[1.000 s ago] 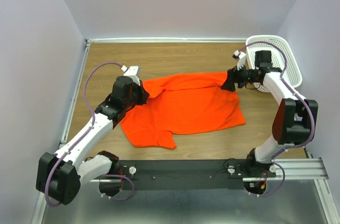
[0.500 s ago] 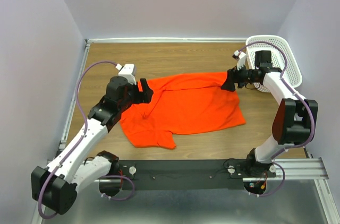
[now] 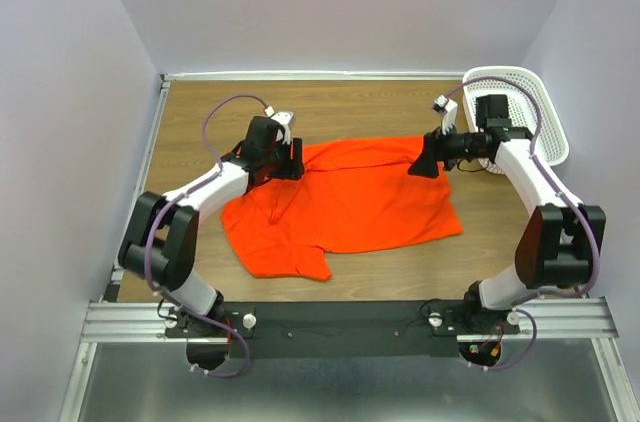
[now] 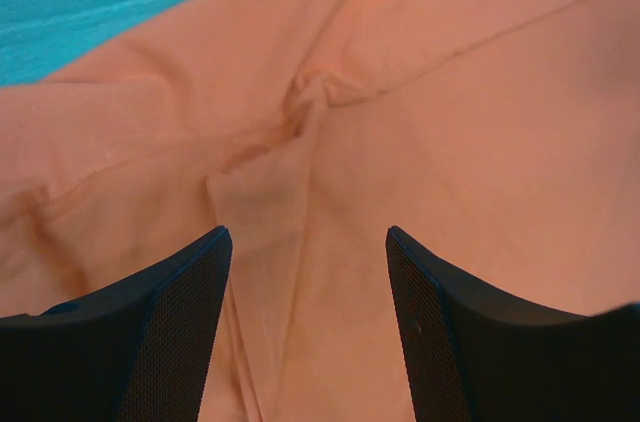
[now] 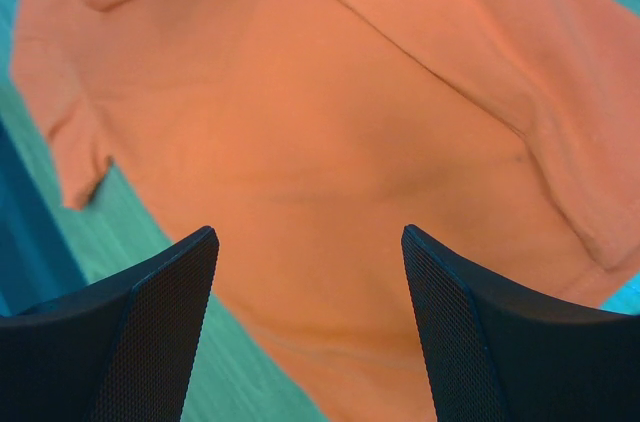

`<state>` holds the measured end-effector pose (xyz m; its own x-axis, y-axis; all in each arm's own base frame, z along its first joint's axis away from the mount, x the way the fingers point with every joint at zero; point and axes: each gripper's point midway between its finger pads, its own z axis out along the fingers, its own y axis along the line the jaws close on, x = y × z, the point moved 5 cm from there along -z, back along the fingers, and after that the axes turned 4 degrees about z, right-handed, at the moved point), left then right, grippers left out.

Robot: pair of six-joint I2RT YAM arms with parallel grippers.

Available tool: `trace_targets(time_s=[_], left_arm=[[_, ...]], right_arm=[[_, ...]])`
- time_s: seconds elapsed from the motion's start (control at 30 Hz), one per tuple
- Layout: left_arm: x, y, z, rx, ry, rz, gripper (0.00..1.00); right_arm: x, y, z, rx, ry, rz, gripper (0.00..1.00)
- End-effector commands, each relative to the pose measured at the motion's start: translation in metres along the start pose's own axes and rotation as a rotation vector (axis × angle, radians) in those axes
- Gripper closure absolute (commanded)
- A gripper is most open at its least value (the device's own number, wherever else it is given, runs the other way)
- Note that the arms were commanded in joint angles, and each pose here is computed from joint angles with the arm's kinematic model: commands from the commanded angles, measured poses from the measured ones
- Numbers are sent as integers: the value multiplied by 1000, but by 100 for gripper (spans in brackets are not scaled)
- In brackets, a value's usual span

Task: Fold and stack the t-shirts

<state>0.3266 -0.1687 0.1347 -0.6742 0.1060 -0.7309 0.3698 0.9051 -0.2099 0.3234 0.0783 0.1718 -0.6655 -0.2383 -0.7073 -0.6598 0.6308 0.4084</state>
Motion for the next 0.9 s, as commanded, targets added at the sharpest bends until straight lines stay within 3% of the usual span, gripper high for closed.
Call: trace_targets(time_s=[0.0, 0.43, 0.87], left_arm=[[-21, 10, 23, 12, -46, -1, 31], [9, 21, 51, -26, 38, -56, 41], [27, 31, 52, -69, 41, -87, 41]], right_arm=[[-9, 40, -18, -111, -45, 32, 18], [18, 41, -9, -142, -1, 79, 18], [20, 41, -8, -143, 3, 81, 18]])
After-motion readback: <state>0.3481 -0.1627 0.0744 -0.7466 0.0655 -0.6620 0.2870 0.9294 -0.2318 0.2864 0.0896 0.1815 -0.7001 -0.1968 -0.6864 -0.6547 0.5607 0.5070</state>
